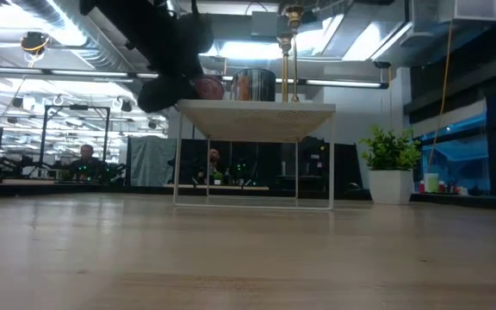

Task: Pick & Place candle stick holders
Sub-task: Put the pink patterned scented candle on the shelf

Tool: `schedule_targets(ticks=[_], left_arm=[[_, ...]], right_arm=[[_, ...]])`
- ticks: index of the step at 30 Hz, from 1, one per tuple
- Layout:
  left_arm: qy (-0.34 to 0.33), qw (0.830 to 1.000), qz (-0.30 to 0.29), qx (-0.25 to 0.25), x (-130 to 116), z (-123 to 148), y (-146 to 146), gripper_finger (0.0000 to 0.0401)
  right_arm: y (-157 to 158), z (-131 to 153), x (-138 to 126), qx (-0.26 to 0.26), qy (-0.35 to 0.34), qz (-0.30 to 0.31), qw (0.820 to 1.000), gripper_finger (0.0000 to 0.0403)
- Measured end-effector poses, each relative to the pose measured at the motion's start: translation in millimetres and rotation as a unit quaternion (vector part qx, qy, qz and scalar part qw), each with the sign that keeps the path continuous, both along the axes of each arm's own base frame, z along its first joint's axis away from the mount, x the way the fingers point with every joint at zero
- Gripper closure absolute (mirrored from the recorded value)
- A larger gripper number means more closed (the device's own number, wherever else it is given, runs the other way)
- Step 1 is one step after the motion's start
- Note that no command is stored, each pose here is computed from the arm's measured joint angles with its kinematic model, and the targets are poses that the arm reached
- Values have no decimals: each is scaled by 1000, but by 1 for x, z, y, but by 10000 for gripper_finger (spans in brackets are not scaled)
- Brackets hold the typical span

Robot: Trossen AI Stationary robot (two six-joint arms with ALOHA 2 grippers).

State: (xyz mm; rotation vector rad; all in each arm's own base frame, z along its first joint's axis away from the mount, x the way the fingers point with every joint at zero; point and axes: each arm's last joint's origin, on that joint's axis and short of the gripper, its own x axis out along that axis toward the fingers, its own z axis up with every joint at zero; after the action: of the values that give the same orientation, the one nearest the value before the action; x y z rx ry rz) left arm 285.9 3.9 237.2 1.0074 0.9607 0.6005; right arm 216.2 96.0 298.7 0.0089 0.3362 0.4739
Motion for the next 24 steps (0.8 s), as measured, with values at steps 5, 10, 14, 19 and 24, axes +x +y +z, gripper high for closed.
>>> schedule_targets(ticks=[5, 10, 14, 19, 24], left_arm=[[-32, 999, -9, 11, 3, -1, 1, 221], [-34, 999, -16, 40, 2, -10, 8, 221], [-37, 999, -21, 33, 3, -11, 15, 212], [-44, 998, -41, 8, 3, -12, 21, 201], [-52, 998, -39, -1, 3, -12, 22, 197]], right_arm=[[-13, -16, -28, -1, -48, 4, 999, 106], [-25, -39, -49, 18, -100, -5, 995, 106], [-31, -55, -59, 25, -120, -10, 992, 106], [-35, -64, -63, 26, -124, -17, 992, 106], [-36, -65, -63, 26, -126, -20, 992, 106]])
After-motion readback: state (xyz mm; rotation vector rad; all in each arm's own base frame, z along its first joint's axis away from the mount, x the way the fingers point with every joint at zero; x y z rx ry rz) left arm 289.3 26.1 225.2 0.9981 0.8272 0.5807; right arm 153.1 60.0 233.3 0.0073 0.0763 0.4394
